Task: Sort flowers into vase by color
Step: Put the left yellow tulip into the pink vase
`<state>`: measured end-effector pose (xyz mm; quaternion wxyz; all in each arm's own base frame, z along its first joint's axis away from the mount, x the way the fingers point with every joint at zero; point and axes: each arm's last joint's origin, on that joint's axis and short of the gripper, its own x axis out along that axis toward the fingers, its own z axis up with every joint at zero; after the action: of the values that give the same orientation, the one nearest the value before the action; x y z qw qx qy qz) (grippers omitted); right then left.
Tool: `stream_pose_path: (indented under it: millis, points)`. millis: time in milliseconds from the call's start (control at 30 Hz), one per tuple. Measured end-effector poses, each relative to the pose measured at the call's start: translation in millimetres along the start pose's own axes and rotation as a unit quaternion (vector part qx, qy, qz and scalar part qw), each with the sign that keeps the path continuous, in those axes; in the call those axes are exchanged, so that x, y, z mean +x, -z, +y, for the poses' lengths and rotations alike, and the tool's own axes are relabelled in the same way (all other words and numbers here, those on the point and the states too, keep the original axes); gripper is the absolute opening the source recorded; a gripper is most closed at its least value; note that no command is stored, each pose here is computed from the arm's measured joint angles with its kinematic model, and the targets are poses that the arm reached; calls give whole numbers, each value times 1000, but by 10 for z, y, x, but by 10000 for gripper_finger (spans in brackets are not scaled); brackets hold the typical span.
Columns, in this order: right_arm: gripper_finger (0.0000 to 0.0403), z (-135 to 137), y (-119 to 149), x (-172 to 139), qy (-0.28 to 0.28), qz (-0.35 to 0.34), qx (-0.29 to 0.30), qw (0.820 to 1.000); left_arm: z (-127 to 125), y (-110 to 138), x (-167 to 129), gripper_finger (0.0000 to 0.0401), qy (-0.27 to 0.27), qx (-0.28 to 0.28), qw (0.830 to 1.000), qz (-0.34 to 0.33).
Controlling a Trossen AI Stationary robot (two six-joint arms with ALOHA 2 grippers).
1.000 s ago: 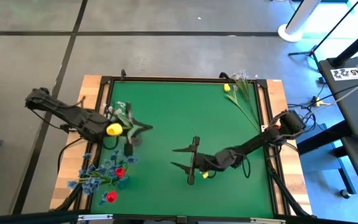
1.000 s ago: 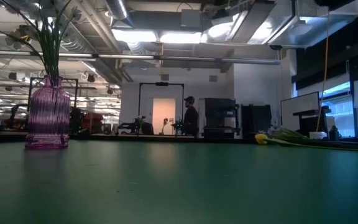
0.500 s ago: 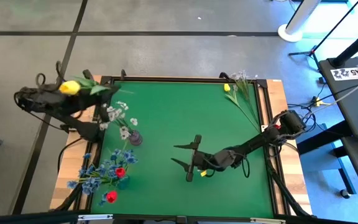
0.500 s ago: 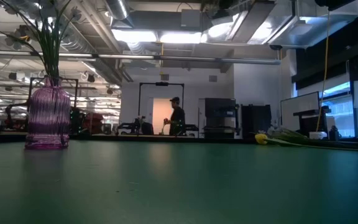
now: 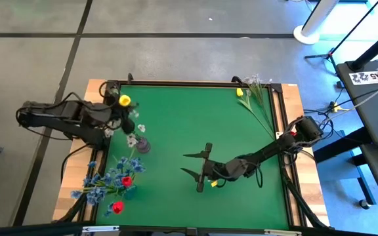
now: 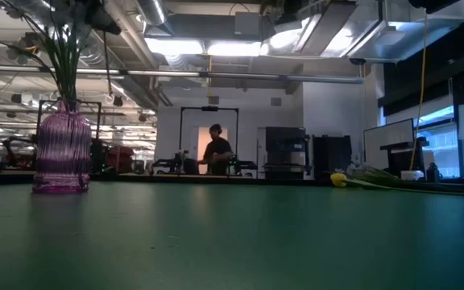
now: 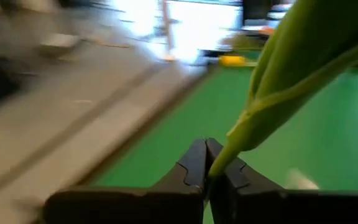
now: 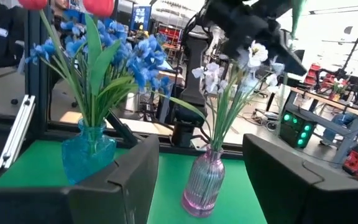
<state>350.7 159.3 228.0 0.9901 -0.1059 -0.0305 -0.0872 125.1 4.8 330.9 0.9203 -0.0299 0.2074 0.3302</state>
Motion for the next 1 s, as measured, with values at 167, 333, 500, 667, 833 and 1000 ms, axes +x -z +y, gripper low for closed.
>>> stream_pose_path:
  millis: [167, 333, 500, 667, 833, 1000]
  points:
    - [232, 3, 14, 0, -1, 6, 0, 1000, -116, 124, 24, 0, 85, 20, 995, 42]
    - [232, 3, 14, 0, -1, 6, 0, 1000, -177, 278, 89, 0, 101, 37, 992, 59]
    - [232, 3, 14, 0, -1, 6, 0, 1000, -227, 340, 95, 0, 149, 81, 983, 75]
    - [232, 2, 12, 0, 1, 6, 1, 1000, -218, 216, 45, 0, 155, 83, 983, 46]
    - [232, 2, 12, 0, 1, 6, 1, 1000, -214, 110, -2, 0, 171, 85, 981, 23]
    - [232, 2, 13, 0, 1, 6, 1, 1000, -202, 64, -30, 0, 172, 92, 981, 16]
